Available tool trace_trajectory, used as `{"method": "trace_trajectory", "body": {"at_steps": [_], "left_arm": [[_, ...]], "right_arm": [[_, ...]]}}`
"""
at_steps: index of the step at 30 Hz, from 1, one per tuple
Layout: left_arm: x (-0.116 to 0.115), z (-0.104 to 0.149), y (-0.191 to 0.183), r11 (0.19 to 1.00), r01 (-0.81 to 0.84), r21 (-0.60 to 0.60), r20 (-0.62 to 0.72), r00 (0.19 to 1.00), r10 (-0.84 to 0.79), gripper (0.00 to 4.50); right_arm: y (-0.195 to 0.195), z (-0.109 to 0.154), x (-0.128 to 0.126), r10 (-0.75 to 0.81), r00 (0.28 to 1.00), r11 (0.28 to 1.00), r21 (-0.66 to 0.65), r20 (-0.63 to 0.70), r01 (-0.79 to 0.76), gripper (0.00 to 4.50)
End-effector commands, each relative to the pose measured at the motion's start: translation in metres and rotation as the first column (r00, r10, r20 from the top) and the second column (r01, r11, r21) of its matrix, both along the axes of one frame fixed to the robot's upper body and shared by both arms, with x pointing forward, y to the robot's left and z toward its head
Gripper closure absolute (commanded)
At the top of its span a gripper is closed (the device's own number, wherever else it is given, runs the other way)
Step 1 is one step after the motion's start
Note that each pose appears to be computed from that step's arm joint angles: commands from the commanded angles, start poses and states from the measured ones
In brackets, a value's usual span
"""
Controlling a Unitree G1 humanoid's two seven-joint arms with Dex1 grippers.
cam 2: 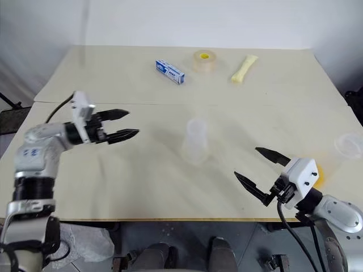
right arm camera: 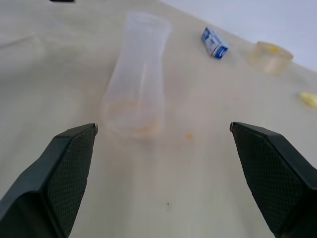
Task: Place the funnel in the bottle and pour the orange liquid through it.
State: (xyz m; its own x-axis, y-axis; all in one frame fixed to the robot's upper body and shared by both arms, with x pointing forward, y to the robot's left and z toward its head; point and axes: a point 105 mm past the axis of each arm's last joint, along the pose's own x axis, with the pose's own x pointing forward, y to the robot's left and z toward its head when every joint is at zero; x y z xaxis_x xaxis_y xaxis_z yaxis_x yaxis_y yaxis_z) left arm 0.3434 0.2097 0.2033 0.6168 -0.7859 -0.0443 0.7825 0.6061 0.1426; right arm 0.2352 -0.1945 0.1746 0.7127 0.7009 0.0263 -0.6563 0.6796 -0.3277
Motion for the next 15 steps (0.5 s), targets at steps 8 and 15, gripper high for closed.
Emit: {"method": "trace_trajectory", "body": {"at_steps": [8,15], "left_arm": [[-0.079,-0.021,0.059,0.952,-0.28,-0.126,0.046,0.957,0.287,0.02],[-0.114,-0.048,0.064,0.91,-0.397,-0.121,-0.005,0.917,0.4,0.02]], "right_arm": [[-0.001,0.007,0.004,0.102,0.995,0.995,0.002,-0.017,-0.102,0.0],[0.001,0.008,0.01,0.139,0.99,0.99,0.004,-0.027,-0.139,0.0]]}}
